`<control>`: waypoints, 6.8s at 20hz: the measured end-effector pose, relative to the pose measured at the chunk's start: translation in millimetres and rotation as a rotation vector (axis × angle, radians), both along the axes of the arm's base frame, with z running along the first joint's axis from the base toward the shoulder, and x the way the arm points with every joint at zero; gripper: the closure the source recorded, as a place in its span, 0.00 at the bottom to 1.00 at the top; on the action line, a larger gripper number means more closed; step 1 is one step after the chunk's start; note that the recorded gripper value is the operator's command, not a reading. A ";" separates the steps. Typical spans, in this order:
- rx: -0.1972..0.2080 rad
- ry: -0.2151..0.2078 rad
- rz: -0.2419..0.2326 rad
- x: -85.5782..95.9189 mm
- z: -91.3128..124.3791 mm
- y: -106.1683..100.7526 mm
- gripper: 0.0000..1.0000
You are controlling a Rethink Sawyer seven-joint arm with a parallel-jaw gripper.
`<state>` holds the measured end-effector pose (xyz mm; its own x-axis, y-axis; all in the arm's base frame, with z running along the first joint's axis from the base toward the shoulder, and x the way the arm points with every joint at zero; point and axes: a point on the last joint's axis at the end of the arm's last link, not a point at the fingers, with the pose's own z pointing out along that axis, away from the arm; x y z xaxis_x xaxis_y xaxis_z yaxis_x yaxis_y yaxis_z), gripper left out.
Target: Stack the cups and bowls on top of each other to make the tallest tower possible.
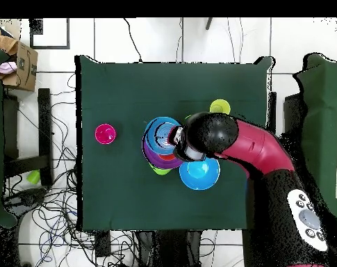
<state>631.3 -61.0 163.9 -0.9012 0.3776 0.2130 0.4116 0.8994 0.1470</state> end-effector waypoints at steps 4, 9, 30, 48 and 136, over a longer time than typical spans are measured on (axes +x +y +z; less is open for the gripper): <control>0.000 0.000 0.000 0.0 -0.1 0.0 1.00; 0.000 0.000 0.000 0.0 -0.1 0.0 1.00; 0.017 0.028 0.000 -4.5 -16.4 2.7 1.00; 0.027 0.043 -0.001 -7.0 -24.8 3.9 1.00; -0.006 -0.029 -0.042 -24.8 -25.6 -9.0 1.00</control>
